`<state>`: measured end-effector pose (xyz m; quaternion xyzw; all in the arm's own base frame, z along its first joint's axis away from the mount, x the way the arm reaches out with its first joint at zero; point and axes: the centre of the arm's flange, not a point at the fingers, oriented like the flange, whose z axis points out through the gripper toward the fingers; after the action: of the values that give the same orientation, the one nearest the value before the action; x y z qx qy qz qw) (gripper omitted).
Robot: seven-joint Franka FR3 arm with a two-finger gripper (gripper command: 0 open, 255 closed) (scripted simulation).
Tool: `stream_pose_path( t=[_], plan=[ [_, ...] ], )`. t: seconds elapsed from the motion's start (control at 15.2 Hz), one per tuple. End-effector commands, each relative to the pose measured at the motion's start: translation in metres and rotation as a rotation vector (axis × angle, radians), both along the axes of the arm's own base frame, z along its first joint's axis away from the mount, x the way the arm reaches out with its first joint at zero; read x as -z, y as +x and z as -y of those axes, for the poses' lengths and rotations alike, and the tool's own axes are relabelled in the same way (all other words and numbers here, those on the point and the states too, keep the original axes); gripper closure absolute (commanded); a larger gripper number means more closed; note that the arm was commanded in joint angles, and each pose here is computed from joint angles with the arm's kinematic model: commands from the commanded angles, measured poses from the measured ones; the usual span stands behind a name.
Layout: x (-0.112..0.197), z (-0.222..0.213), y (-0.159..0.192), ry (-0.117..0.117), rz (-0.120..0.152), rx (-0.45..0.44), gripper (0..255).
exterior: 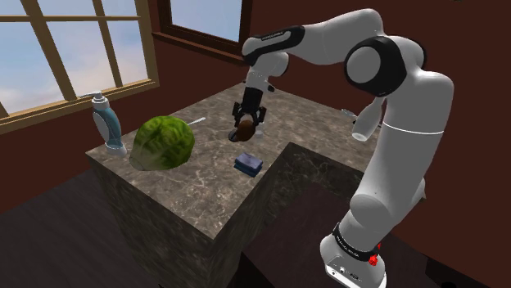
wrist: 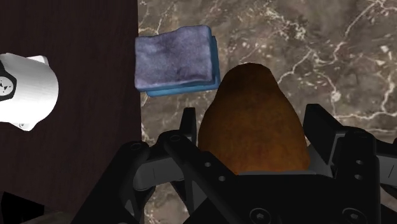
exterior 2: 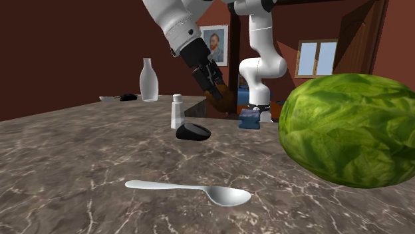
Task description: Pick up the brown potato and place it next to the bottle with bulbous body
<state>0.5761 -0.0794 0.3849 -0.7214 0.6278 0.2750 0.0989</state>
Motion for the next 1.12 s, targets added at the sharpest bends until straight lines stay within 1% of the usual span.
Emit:
stream_pose_path(
  t=[0.0,1.06],
  plan=[
    [-0.010,0.001,0.000,0.000,0.000,0.000,255],
    [-0.095,0.001,0.000,0.000,0.000,0.000,255]
  ],
)
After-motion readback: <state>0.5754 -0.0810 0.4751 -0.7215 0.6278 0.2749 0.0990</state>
